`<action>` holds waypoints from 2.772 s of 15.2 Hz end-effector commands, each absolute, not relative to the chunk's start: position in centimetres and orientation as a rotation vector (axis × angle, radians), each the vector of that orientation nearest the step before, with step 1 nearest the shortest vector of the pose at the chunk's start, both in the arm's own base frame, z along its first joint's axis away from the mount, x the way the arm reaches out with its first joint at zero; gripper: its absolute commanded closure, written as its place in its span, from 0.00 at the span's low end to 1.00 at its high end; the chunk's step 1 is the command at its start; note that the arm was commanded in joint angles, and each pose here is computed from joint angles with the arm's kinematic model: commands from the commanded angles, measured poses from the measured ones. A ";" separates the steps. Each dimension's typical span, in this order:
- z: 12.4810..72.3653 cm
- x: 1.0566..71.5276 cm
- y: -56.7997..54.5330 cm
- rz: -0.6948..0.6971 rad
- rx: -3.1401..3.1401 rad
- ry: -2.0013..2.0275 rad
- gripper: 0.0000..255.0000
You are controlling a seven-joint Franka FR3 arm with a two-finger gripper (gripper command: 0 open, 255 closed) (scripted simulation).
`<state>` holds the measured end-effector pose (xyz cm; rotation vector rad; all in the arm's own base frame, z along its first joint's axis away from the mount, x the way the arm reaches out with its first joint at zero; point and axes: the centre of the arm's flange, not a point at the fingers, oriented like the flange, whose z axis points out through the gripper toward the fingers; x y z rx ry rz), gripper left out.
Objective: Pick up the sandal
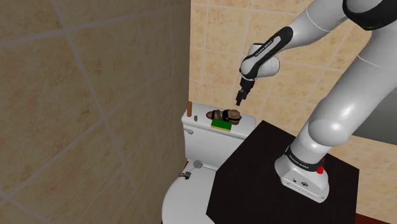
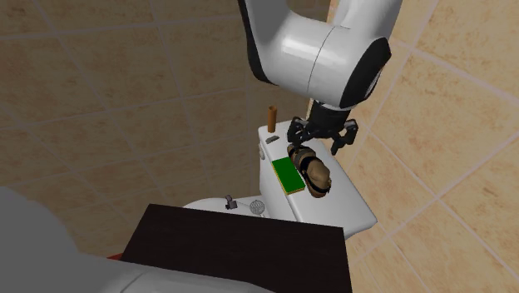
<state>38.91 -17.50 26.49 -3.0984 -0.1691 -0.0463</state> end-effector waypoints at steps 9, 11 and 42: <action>16.8 42.2 -22.3 -0.048 -3.101 -0.309 0.00; 15.8 42.2 -22.3 -0.048 -3.101 -0.309 0.00; 21.3 42.2 -22.3 -0.048 -3.101 -0.309 1.00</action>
